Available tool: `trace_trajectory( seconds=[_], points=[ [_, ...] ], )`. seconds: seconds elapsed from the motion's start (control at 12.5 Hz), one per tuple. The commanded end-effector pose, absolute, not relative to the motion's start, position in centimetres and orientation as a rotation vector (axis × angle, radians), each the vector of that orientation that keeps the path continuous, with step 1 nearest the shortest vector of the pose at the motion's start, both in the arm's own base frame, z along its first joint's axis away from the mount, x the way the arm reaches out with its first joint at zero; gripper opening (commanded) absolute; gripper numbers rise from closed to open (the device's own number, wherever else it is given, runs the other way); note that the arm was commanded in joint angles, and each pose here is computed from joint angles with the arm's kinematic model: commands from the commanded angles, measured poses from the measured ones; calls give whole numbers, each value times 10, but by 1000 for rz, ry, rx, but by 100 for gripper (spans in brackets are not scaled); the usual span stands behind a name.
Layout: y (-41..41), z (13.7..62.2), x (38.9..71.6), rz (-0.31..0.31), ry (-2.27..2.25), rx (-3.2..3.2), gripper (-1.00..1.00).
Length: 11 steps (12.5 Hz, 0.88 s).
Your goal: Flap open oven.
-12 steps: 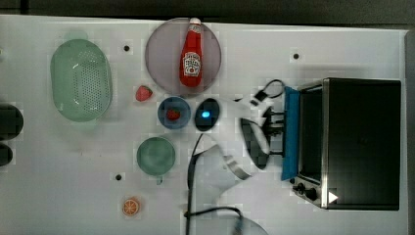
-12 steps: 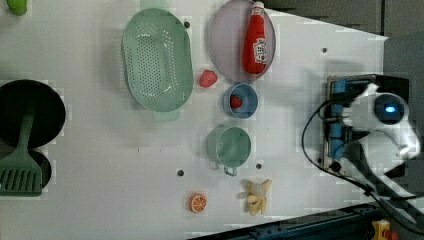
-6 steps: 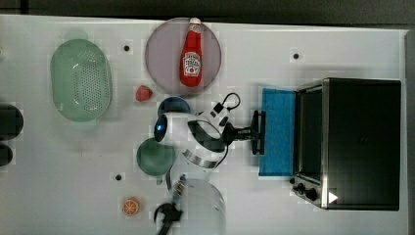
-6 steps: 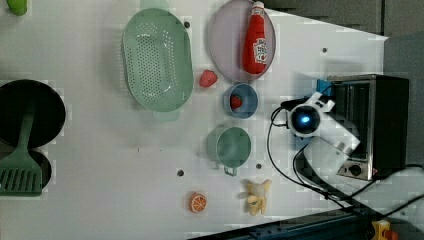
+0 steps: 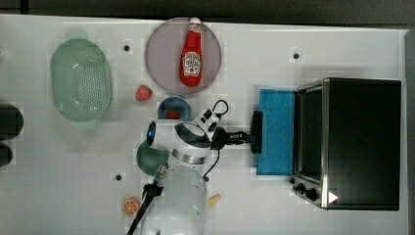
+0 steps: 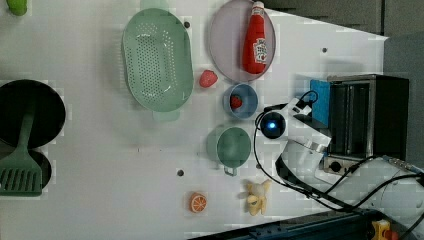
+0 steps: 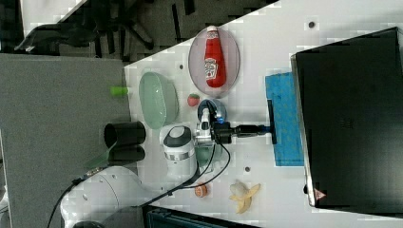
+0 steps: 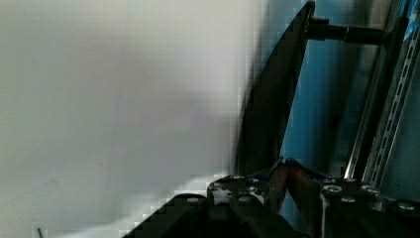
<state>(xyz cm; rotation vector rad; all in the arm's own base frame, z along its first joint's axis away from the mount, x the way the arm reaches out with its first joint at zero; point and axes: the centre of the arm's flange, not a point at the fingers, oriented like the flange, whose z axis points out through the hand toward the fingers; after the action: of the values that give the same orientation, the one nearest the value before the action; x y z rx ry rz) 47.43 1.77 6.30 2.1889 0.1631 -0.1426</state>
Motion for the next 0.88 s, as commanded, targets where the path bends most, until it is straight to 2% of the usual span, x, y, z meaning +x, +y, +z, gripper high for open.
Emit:
trace_trajectory(
  seconds=[0.08, 0.24, 0.4, 0.72, 0.88],
  points=[
    [21, 78, 499, -27, 71, 2199, -65],
    [34, 96, 511, 30, 54, 2218, -65],
    [43, 140, 533, 129, -78, 2262, -65],
    [34, 281, 566, 268, -590, 2440, -65],
    [16, 354, 566, 293, -927, 2534, -65]
  ],
)
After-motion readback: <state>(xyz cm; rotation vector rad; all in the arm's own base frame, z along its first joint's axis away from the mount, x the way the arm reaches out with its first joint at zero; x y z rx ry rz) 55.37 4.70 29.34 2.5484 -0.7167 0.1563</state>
